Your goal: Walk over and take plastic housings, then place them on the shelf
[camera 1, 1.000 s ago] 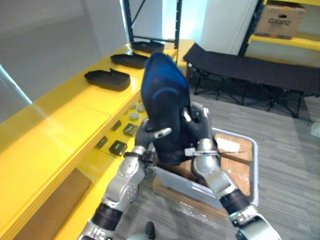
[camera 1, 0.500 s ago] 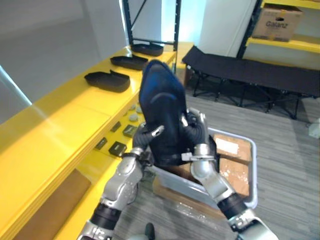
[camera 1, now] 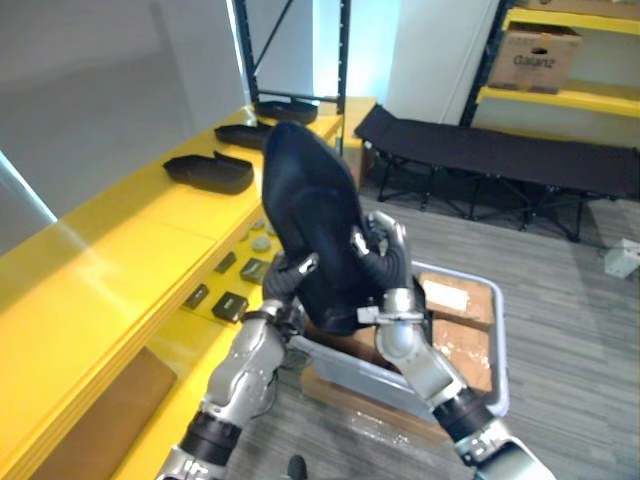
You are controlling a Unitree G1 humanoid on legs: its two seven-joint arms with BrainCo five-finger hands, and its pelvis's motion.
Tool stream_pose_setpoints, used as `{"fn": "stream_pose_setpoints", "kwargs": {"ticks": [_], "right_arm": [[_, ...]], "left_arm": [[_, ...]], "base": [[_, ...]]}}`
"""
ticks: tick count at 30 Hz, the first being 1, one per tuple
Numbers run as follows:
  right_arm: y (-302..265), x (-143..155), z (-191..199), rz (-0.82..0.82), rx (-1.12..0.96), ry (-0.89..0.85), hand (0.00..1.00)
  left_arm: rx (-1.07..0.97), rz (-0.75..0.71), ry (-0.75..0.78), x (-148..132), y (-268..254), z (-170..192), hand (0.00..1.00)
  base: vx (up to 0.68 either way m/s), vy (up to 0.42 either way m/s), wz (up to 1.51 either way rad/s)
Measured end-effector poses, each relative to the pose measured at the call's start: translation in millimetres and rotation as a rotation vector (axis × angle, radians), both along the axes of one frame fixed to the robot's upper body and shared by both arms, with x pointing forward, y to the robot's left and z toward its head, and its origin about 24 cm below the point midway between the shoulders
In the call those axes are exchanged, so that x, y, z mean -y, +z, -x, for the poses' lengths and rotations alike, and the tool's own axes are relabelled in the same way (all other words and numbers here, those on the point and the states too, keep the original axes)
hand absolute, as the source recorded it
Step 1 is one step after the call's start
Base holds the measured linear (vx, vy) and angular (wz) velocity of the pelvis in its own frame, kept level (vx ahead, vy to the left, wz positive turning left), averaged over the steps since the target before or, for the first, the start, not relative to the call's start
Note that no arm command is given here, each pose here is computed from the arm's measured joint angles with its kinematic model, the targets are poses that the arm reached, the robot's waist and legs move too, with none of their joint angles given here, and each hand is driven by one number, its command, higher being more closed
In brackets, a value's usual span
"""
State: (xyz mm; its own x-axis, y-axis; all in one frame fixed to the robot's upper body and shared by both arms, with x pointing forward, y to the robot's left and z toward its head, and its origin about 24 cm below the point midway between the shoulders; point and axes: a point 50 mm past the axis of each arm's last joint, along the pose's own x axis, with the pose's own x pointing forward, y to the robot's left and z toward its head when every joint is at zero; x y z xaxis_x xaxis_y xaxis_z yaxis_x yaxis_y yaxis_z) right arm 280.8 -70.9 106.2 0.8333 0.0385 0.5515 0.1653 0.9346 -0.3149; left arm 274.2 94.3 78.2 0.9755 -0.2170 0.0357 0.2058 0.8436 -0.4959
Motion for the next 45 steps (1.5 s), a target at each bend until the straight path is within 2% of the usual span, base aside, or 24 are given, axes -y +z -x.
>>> {"fn": "stream_pose_setpoints", "kwargs": {"ticks": [3, 5, 11, 13, 14, 17, 20, 22, 24, 26, 29, 30, 31, 33, 37, 40, 42, 45], "right_arm": [[-1.8, -2.0, -0.6, -0.048, -0.053, 0.045, 0.00], [5.3, -4.3, 1.0, -0.106, -0.062, 0.093, 0.00], [50.5, 5.6, 17.0, -0.295, 0.065, 0.221, 0.00], [64.5, 26.2, 22.4, -0.392, 0.118, 0.251, 0.00], [69.3, 45.9, 26.0, -0.462, 0.134, 0.291, 0.00], [66.5, 74.7, 34.7, -0.469, 0.119, 0.372, 0.00], [46.7, 124.1, 48.4, -0.473, 0.066, 0.256, 0.00], [41.0, 140.0, 55.2, -0.480, 0.056, 0.203, 0.00], [28.6, 163.0, 68.3, -0.538, 0.031, 0.152, 0.00], [4.6, 176.6, 82.6, -0.719, -0.003, 0.179, 0.00], [-38.1, 179.5, 96.5, -0.970, -0.067, 0.149, 0.00], [-67.8, 176.7, 107.5, -1.089, -0.131, 0.071, 0.00], [-78.7, 175.2, 112.4, -1.121, -0.162, 0.033, 0.00], [-118.6, 163.4, 129.3, -1.238, -0.299, -0.076, 0.00], [-132.7, 154.3, 134.3, -1.296, -0.332, -0.106, 0.00], [-127.9, 147.0, 122.7, -1.216, -0.373, -0.062, 0.00], [-124.2, 139.9, 113.4, -1.188, -0.390, -0.016, 0.00], [-113.0, 121.7, 88.9, -1.266, -0.358, 0.142, 0.00]], "left_arm": [[0.023, -0.051, 0.056, -1.9, -1.2, 3.4, 1.00], [0.118, -0.142, 0.158, -5.1, 6.7, 9.6, 1.00], [0.352, -0.329, 0.447, -17.7, 43.2, 20.1, 1.00], [0.363, -0.382, 0.563, -27.7, 45.3, 20.0, 1.00], [0.368, -0.418, 0.639, -37.2, 46.4, 20.2, 1.00], [0.368, -0.489, 0.784, -58.0, 46.4, 23.0, 1.00], [0.365, -0.596, 0.946, -85.2, 45.0, 30.3, 1.00], [0.350, -0.620, 0.998, -94.6, 42.7, 35.4, 1.00], [0.319, -0.647, 1.054, -107.9, 38.3, 43.4, 1.00], [0.277, -0.672, 1.097, -121.0, 31.0, 52.2, 1.00], [0.240, -0.674, 1.093, -126.0, 19.6, 64.1, 1.00], [0.222, -0.657, 1.071, -122.0, 11.3, 72.6, 1.00], [0.207, -0.640, 1.062, -120.0, 7.8, 76.9, 1.00], [0.149, -0.526, 1.020, -110.5, -4.5, 90.9, 1.00], [0.140, -0.408, 0.989, -108.4, -9.4, 100.6, 1.00], [0.197, -0.393, 1.008, -110.0, 2.0, 101.1, 1.00], [0.229, -0.382, 1.032, -111.1, 9.5, 101.7, 1.00], [0.275, -0.382, 1.140, -124.2, 22.8, 108.3, 1.00]], "base": [[0.00, 0.000, 0.00], [0.03, 0.001, -0.03], [0.02, 0.000, -0.08], [0.02, 0.001, -0.19], [0.01, 0.007, -0.15], [0.02, 0.011, -0.13], [0.02, 0.011, -0.10], [0.03, 0.011, -0.24], [0.05, 0.012, -0.28], [0.04, 0.002, -0.17], [0.06, -0.007, -0.05], [0.06, -0.007, -0.01], [0.06, -0.004, -0.01], [0.07, -0.002, -0.07], [0.05, -0.004, -0.06], [0.05, 0.000, 0.08], [0.03, 0.007, 0.33], [0.03, 0.013, 0.73]]}}
